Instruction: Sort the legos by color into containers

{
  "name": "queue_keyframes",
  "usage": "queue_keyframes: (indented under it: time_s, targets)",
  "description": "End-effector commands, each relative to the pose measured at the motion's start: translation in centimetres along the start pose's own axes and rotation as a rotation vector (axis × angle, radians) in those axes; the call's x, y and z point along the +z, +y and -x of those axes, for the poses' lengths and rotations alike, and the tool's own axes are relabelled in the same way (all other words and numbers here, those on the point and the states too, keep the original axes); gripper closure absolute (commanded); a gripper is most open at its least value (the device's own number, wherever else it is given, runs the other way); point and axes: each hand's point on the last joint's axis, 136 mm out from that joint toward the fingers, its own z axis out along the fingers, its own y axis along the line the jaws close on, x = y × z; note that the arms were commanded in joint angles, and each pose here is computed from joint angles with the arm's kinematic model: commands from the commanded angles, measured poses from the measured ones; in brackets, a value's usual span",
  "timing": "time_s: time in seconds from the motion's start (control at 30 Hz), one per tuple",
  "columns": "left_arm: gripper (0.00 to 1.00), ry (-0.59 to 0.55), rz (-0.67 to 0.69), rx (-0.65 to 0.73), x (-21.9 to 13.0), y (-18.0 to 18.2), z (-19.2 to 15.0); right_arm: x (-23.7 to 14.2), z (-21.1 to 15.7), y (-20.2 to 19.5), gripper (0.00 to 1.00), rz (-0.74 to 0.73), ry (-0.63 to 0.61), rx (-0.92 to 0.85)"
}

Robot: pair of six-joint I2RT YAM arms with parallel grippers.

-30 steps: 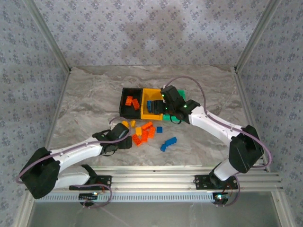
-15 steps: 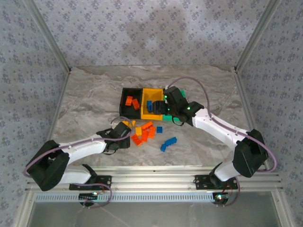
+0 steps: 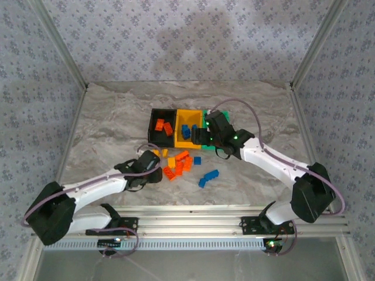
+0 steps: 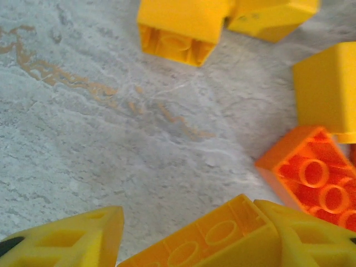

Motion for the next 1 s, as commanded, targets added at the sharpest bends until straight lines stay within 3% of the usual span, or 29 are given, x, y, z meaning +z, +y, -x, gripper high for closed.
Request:
queue_keyframes:
  time_s: [0.0,0.23,0.43,0.67,0.97]
  targets:
    - [0.49,-0.019,-0.057,0.022,-2.0,-2.0,1.1,-1.5,0.6,-0.8,0.27,-0.010,-0.049,0.040]
    - [0.49,-0.084,-0.141,0.111,-4.6,-7.7,4.7,-4.1,-1.7,-4.1,0.27,-0.066,-0.062,0.096]
    - [0.49,-0.132,-0.238,0.168,-4.3,-15.0,9.8,-6.1,-4.2,-7.5,0.26,-0.130,-0.074,0.165]
    - [0.50,-0.165,-0.269,0.256,-1.6,-23.1,15.8,-7.2,-5.9,-9.8,0.26,-0.177,-0.073,0.207]
    - [0.49,-0.118,-0.230,0.271,4.3,-27.4,19.9,-7.6,-6.3,-10.5,0.26,-0.173,-0.077,0.229]
